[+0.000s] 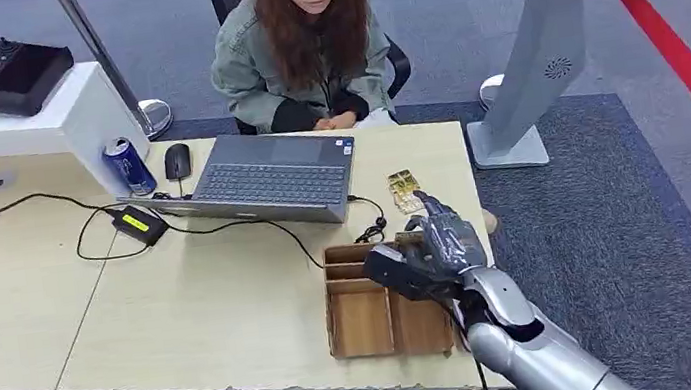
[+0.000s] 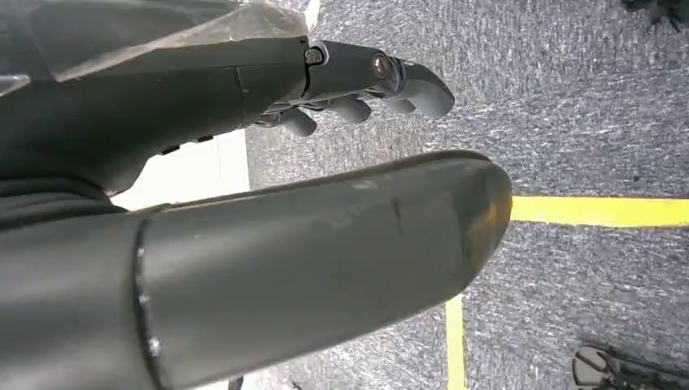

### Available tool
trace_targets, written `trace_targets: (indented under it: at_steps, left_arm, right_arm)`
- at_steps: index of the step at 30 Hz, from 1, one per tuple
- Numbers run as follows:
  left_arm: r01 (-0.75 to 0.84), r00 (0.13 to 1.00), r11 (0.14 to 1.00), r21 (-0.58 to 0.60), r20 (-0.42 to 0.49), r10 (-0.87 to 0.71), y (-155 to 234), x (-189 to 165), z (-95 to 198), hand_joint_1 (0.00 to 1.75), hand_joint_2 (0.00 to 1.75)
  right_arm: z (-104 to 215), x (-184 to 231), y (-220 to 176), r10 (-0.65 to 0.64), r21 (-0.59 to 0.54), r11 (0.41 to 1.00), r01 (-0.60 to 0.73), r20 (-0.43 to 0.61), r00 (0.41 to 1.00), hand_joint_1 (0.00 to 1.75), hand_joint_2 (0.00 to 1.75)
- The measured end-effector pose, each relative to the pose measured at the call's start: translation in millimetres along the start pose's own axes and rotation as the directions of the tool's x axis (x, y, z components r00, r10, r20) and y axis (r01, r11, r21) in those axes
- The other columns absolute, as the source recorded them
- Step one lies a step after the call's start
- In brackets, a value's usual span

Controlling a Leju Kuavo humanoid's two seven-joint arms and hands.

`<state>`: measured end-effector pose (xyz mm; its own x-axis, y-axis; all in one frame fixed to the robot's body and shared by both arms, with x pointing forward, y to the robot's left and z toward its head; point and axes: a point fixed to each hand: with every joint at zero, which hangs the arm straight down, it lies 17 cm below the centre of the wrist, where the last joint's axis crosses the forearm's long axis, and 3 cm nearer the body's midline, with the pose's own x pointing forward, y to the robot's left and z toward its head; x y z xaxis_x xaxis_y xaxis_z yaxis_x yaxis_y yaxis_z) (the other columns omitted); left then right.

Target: Pass the card to the sensor for recognition and then transmit it.

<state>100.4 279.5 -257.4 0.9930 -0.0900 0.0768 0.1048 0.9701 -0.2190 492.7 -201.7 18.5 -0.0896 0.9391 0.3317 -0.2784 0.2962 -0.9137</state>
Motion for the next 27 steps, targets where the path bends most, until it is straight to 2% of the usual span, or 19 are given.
trace_targets:
  at_steps: [8,11,15,17,19,20,21,27]
  left_arm:
    - [0.001,1.0,1.0,0.0,0.001,-0.001,0,0,0,0.0,0.0]
    - [0.001,1.0,1.0,-0.001,0.002,-0.001,-1,0,0,0.0,0.0]
    - [0.002,1.0,1.0,-0.001,0.001,-0.002,-1,0,0,0.0,0.0]
    - [0.002,1.0,1.0,0.0,0.001,-0.002,-1,0,0,0.0,0.0]
    - [0.003,1.0,1.0,0.0,0.001,-0.003,-1,0,0,0.0,0.0]
    - [0.004,1.0,1.0,-0.001,0.001,-0.004,-1,0,0,0.0,0.0]
    - [0.006,1.0,1.0,0.0,0.0,-0.006,-1,0,0,0.0,0.0]
    - [0.016,1.0,1.0,0.0,-0.003,-0.016,-1,-1,0,0.0,0.0]
  right_arm:
    - [-1,1,0,-0.015,-0.003,1.0,0.015,0.004,1.0,1.36,1.75]
    - [-1,2,0,-0.016,-0.006,1.0,0.016,0.007,1.0,0.86,1.75]
    - [-3,2,-2,-0.021,-0.013,1.0,0.021,0.007,1.0,0.38,1.75]
    - [-4,3,-5,-0.027,-0.021,0.999,0.027,0.008,1.0,0.3,1.75]
    - [-6,3,-9,-0.028,-0.029,0.999,0.029,0.009,1.0,0.1,1.75]
    - [-6,3,-10,-0.029,-0.032,0.999,0.029,0.01,1.0,0.1,1.75]
    - [-6,4,-11,-0.03,-0.035,0.999,0.03,0.011,1.0,0.0,1.75]
    - [-10,4,-18,-0.045,-0.048,0.998,0.045,0.009,0.999,0.0,1.75]
